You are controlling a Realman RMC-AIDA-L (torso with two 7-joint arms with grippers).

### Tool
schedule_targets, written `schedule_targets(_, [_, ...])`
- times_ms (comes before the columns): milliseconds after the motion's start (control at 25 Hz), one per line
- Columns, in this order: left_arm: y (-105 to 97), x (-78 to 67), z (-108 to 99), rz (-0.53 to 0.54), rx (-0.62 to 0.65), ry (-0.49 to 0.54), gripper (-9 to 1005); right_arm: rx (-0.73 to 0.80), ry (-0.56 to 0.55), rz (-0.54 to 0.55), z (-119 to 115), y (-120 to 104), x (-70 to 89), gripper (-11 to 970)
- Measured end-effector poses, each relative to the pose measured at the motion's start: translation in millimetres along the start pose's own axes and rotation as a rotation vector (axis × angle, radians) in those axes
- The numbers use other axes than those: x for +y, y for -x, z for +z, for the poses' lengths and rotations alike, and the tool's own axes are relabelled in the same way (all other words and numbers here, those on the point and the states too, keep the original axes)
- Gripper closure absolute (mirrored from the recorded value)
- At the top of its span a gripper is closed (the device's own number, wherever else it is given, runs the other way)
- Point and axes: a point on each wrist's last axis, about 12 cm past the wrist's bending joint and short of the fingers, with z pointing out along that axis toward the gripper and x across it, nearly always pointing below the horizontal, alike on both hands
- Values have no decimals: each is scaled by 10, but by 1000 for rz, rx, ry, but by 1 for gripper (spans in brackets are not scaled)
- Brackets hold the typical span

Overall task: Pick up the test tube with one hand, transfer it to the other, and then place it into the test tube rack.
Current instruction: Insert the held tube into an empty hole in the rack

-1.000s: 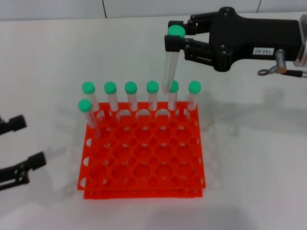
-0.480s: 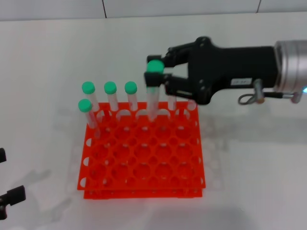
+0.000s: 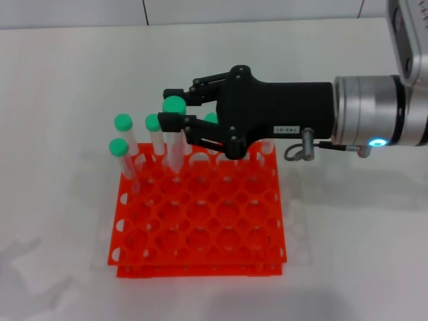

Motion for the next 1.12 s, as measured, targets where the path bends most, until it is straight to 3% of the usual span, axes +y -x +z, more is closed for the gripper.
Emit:
schedule_targets(400, [47,153,64,13,54,19,103,-13,-5,-17,266,-88,16,695])
schedule_targets(1120, [193,357,366,46,32,-53,103,-25,-33,12,451,-164,-114,694])
